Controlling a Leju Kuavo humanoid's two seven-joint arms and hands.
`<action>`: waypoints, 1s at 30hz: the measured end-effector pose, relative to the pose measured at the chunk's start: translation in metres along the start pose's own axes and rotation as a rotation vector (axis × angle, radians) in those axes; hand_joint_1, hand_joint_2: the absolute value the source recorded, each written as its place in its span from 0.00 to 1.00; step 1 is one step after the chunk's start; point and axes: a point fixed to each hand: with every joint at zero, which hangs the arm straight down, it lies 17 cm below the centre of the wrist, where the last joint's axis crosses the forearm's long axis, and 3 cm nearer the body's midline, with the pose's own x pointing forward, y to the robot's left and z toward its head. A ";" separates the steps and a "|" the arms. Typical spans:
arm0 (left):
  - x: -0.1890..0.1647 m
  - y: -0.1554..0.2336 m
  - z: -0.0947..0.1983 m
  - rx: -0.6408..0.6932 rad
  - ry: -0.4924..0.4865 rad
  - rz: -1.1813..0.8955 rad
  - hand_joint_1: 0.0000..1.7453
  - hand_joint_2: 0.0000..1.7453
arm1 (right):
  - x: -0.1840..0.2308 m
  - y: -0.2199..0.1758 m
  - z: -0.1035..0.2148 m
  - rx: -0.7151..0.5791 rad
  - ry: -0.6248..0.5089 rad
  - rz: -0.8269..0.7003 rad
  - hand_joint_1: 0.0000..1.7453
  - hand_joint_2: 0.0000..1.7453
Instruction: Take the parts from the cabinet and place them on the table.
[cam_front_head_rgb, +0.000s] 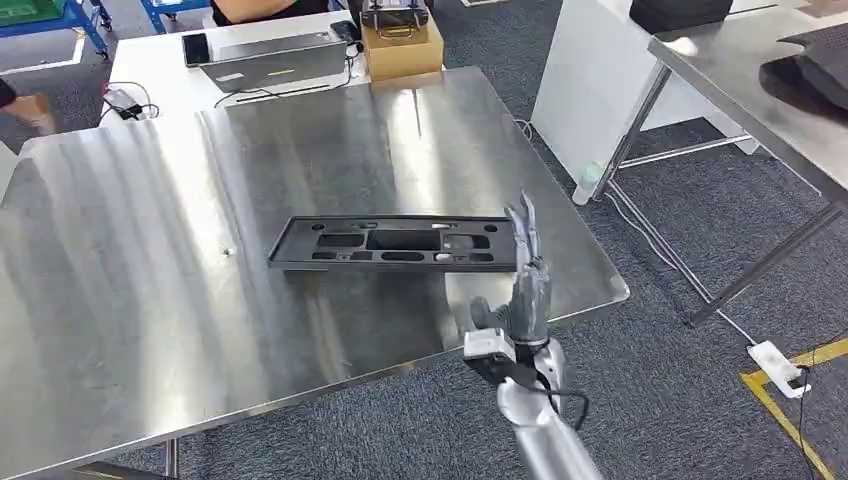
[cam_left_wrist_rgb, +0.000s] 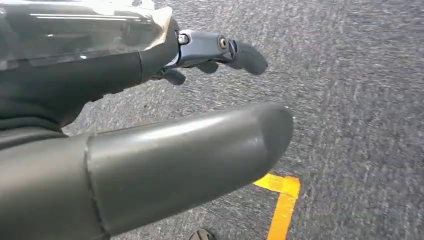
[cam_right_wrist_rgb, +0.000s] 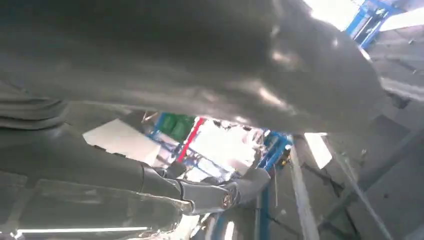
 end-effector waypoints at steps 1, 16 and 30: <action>0.000 0.000 0.000 0.000 0.002 0.000 0.00 0.00 | 0.003 -0.006 0.005 -0.003 0.003 0.003 0.00 0.00; -0.003 0.006 -0.001 0.032 0.019 0.006 0.00 0.00 | 0.030 -0.039 0.014 -0.030 -0.022 -0.035 0.00 0.00; 0.005 0.007 -0.003 0.039 0.009 -0.002 0.00 0.00 | 0.030 -0.053 0.011 -0.040 -0.013 -0.029 0.00 0.00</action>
